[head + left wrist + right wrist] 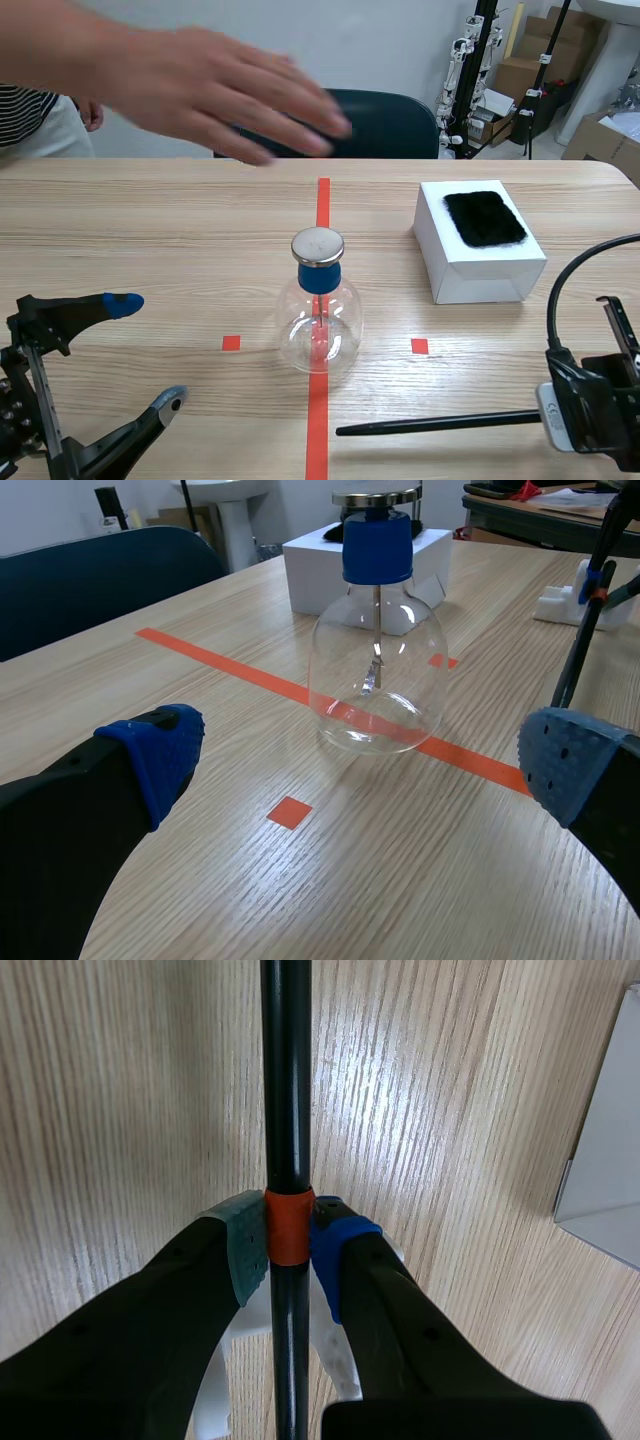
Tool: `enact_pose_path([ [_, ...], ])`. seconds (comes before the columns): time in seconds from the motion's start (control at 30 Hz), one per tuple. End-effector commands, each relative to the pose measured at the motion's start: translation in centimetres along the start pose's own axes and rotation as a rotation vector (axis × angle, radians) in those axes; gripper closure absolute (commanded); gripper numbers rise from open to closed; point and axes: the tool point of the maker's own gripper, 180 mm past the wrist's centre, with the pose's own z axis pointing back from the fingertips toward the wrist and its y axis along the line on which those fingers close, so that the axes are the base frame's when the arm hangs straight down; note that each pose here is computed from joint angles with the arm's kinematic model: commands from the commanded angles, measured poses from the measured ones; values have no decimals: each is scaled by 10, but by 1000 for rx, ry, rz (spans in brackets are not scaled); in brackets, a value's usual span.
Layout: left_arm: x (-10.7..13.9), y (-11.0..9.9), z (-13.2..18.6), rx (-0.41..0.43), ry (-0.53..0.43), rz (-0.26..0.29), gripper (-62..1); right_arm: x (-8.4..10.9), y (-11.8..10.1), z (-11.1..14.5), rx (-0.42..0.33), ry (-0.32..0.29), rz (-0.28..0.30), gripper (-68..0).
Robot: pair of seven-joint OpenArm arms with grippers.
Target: Do the electroscope experiment. put the rod down on the box
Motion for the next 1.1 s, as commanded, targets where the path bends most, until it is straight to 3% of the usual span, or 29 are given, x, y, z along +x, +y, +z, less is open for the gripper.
enact_pose_path([
  [0.0, 8, 5, -1, 9, -28, -15, -623, 0, -8, 3, -11, -3, 14, -4],
  [1.07, 8, 5, -1, 9, -28, -15, -623, 8, 2, -10, 15, -6, 22, -7],
])
